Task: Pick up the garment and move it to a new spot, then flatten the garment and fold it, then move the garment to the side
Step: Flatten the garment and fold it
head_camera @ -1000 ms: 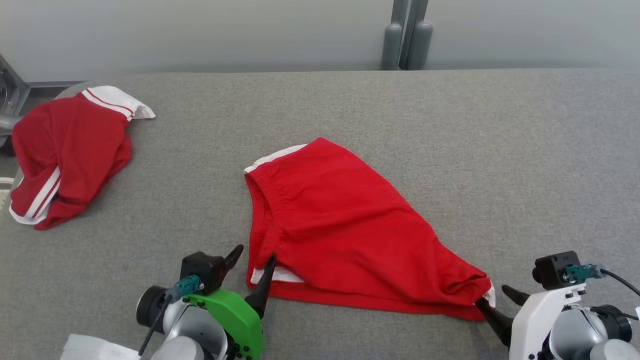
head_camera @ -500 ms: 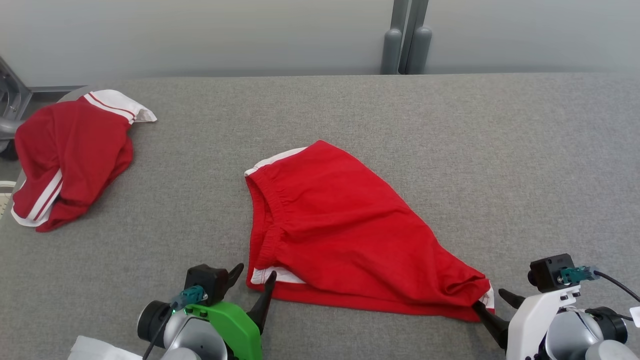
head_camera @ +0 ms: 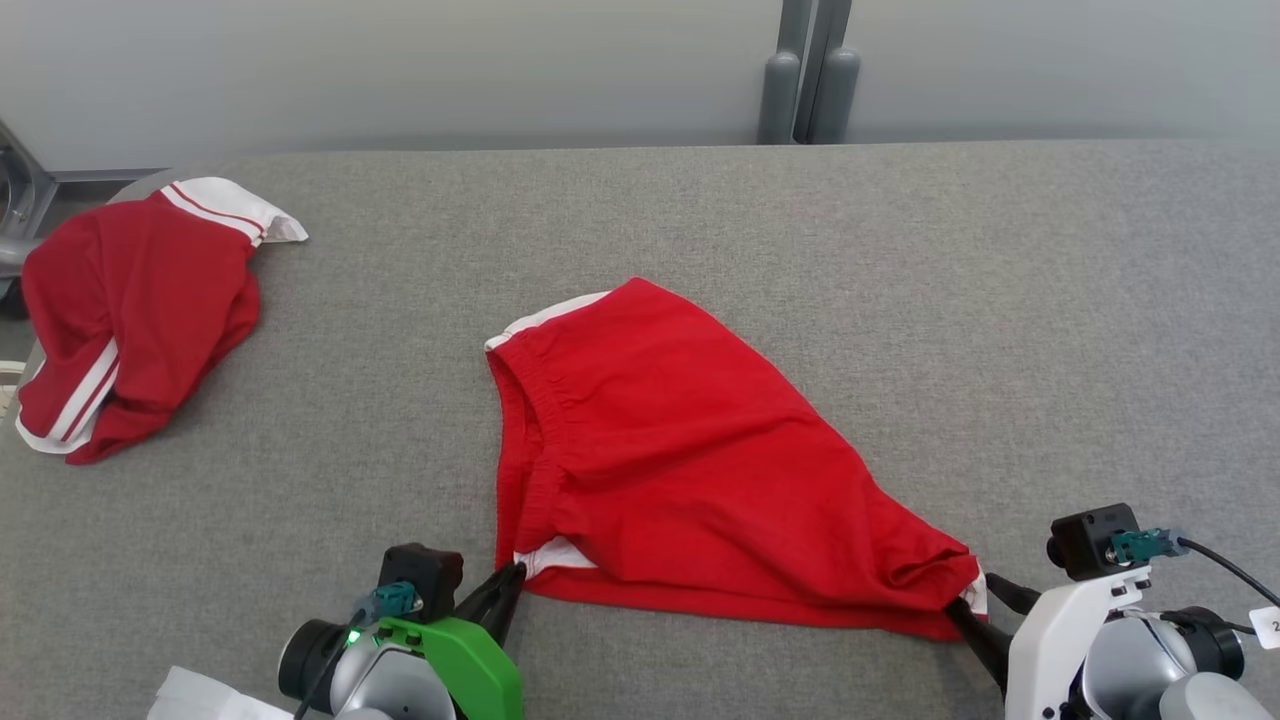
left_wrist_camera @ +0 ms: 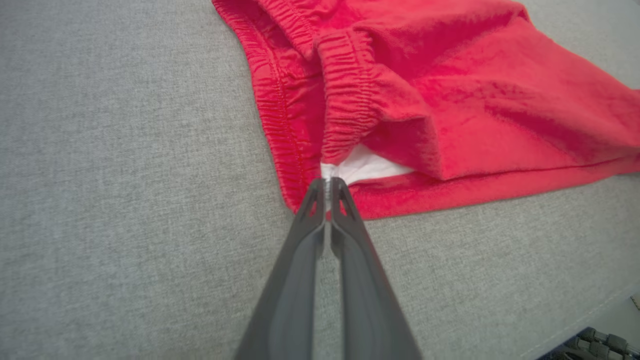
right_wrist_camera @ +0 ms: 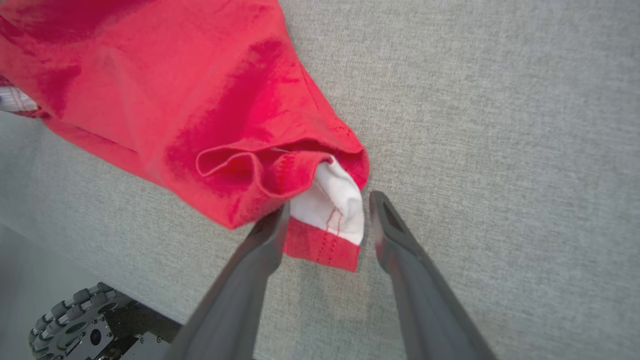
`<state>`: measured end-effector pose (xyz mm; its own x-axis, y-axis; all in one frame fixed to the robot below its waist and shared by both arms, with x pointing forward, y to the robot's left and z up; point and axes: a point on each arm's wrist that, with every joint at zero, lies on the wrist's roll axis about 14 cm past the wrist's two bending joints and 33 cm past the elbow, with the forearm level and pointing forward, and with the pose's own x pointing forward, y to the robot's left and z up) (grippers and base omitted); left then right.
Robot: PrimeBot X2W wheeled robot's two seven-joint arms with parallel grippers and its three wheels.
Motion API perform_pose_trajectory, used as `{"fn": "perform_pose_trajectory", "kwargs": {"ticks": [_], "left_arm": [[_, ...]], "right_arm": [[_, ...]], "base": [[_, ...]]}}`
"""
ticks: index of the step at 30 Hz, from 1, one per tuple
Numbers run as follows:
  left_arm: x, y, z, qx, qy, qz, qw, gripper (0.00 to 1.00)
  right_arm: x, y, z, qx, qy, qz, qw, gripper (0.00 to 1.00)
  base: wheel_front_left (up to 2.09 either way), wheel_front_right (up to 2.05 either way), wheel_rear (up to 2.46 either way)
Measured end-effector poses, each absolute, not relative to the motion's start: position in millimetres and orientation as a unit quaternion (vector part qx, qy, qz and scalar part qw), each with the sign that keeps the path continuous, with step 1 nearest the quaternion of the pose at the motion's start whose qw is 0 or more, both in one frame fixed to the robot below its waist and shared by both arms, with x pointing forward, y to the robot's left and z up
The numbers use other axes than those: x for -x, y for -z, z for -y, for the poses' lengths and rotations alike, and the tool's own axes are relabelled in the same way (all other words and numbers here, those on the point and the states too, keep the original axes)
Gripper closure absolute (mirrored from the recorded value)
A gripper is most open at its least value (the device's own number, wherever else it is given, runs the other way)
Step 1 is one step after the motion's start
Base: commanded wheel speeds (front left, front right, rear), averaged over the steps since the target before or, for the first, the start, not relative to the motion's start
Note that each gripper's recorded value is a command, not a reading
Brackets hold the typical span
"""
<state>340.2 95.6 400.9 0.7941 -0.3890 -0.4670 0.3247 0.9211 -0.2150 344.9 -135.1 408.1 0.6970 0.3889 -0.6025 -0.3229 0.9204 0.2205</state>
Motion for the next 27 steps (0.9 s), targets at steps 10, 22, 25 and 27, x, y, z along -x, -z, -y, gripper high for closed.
{"fn": "perform_pose_trajectory", "kwargs": {"ticks": [10, 22, 25, 27], "left_arm": [[-340, -395, -96, 0.068, 0.187, -0.268, 0.943, 1.0], [-361, -434, -99, 0.123, 0.17, -0.198, 0.957, 1.0], [-374, -457, -97, 0.153, 0.172, -0.164, 0.959, 1.0], [-385, -474, -96, 0.176, 0.174, -0.142, 0.959, 1.0]], "right_arm": [[-347, -406, 138, -0.048, -0.192, -0.342, 0.919, 1.0], [-361, -433, 128, -0.096, -0.198, -0.292, 0.931, 1.0], [-372, -456, 120, -0.14, -0.208, -0.256, 0.934, 1.0], [-383, -473, 118, -0.152, -0.217, -0.236, 0.935, 1.0]], "base": [[0.0, 0.0, 0.0], [0.0, 0.0, 0.0], [0.0, 0.0, 0.0], [0.0, 0.0, 0.0]]}}
